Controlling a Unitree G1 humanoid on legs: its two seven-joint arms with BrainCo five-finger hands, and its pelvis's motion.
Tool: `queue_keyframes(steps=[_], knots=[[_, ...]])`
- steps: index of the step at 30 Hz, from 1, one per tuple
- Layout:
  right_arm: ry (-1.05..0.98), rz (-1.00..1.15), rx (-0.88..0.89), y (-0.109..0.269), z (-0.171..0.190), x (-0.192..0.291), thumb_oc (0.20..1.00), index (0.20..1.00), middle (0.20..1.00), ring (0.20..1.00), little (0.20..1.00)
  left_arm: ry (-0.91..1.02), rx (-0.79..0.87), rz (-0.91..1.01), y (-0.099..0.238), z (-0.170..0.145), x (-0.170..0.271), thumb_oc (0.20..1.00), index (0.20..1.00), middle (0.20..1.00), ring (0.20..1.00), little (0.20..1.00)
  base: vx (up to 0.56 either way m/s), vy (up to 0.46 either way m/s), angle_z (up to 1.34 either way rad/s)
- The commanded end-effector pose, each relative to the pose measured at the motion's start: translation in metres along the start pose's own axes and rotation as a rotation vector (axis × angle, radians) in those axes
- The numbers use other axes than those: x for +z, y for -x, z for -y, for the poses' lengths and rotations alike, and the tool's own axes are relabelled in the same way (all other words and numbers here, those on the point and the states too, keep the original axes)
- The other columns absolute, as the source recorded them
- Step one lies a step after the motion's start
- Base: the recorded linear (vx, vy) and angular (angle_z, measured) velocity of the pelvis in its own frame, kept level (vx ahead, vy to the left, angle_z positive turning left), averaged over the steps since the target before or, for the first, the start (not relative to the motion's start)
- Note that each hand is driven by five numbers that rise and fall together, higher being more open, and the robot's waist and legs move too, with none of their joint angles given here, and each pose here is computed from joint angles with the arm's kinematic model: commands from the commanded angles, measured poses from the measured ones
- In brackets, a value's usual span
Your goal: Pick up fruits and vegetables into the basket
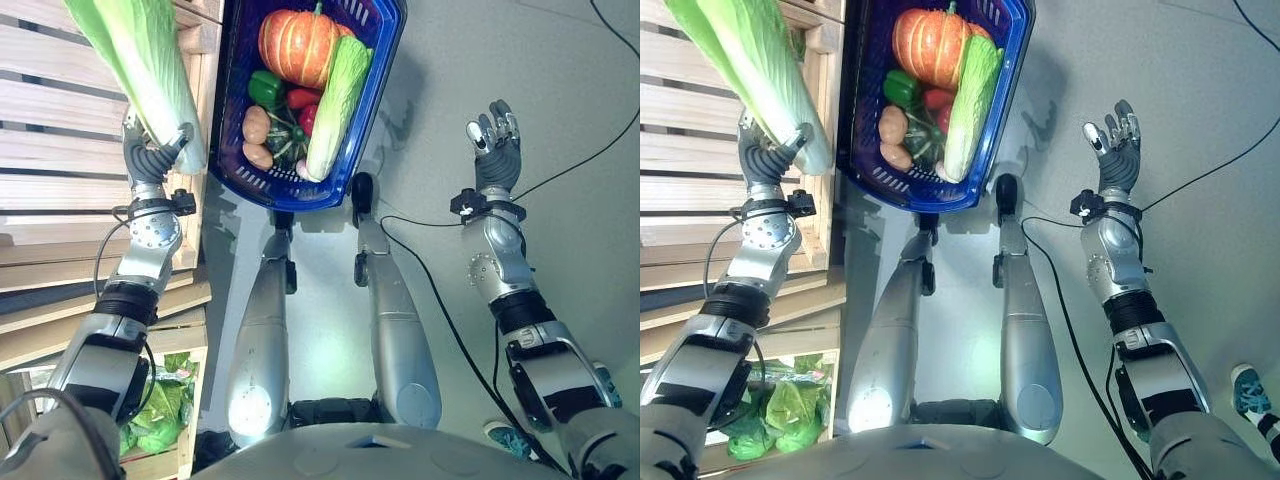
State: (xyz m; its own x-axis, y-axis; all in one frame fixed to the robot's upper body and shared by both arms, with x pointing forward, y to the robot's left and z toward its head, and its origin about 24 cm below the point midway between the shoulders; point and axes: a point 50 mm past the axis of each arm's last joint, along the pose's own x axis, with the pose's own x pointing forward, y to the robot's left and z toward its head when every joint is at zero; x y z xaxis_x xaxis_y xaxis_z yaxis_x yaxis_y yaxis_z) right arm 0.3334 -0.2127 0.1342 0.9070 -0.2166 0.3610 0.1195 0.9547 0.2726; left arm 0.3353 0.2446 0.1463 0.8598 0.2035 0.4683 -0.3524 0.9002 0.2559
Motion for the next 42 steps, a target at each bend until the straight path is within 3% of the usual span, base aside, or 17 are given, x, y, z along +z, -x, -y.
queue_keyframes(steps=[1, 9, 16, 33, 42], knots=[[0.004, 0.136, 0.110, 0.002, -0.002, 0.030, 1.000, 1.000, 1.000, 1.000, 1.000, 0.022, -0.136, 0.188, -0.002, 0.013, 0.033, 0.200, 0.200, 0.200, 0.200, 0.200, 0.00, 0.019, -0.03], [-0.027, 0.162, 0.379, 0.011, -0.037, 0.042, 1.000, 1.000, 1.000, 1.000, 1.000, 0.029, -0.385, 0.381, 0.002, 0.031, 0.070, 0.200, 0.200, 0.200, 0.200, 0.200, 0.00, 0.006, -0.06], [-0.068, 0.050, 0.599, 0.014, -0.063, 0.040, 1.000, 1.000, 1.000, 1.000, 1.000, 0.004, -0.613, 0.447, 0.007, 0.054, 0.088, 0.200, 0.200, 0.200, 0.200, 0.200, 0.00, -0.001, 0.00], [-0.173, -0.113, 0.775, 0.016, -0.093, 0.031, 1.000, 1.000, 1.000, 1.000, 1.000, -0.049, -0.987, 0.449, 0.028, 0.097, 0.095, 0.200, 0.200, 0.200, 0.200, 0.200, 0.00, 0.000, 0.00], [-0.220, -0.100, 0.835, 0.020, -0.101, 0.038, 1.000, 1.000, 1.000, 1.000, 1.000, -0.130, -1.074, 0.407, 0.035, 0.104, 0.088, 0.200, 0.200, 0.200, 0.200, 0.200, 0.00, -0.015, 0.01]])
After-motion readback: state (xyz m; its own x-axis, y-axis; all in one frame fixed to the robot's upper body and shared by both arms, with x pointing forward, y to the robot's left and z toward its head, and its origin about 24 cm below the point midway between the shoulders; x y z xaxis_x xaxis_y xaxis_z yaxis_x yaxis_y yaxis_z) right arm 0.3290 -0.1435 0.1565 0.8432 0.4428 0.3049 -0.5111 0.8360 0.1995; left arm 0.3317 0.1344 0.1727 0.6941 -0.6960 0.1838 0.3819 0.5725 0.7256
